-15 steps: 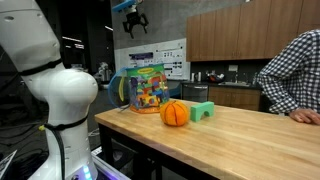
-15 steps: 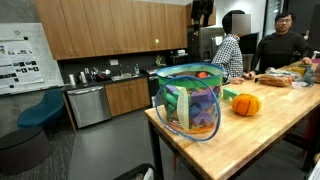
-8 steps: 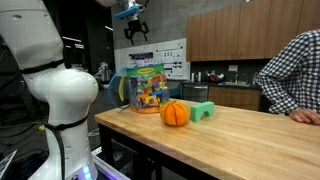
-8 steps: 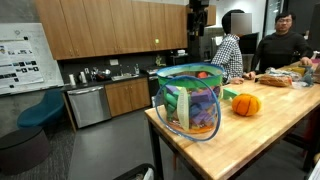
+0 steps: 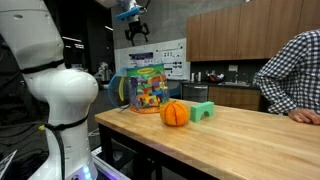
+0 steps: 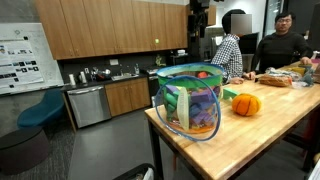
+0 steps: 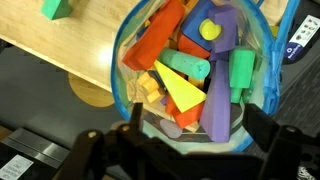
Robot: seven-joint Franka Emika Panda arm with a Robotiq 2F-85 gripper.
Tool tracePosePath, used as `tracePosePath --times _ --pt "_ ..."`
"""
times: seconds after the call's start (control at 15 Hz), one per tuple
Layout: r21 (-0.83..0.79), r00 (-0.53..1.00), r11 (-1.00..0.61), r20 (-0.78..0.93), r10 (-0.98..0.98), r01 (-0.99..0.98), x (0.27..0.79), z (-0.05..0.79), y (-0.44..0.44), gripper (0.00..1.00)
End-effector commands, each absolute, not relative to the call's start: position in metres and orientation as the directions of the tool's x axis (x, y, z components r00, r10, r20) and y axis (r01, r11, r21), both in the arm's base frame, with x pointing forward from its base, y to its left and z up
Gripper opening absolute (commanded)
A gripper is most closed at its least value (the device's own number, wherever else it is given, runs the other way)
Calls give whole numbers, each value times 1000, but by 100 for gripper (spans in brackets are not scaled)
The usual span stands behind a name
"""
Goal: Pick up the green and orange connected blocks and put them on the table
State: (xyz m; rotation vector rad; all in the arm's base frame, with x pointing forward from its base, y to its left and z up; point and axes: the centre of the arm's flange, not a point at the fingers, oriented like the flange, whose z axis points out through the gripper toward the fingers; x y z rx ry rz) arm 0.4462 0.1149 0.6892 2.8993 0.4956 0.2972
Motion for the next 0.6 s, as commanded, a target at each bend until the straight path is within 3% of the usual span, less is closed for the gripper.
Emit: tracePosePath --times 0.0,0.53 --pt "215 931 -930 150 334 299 450 680 115 100" --pt "177 959 -947 38 279 269 474 615 104 100"
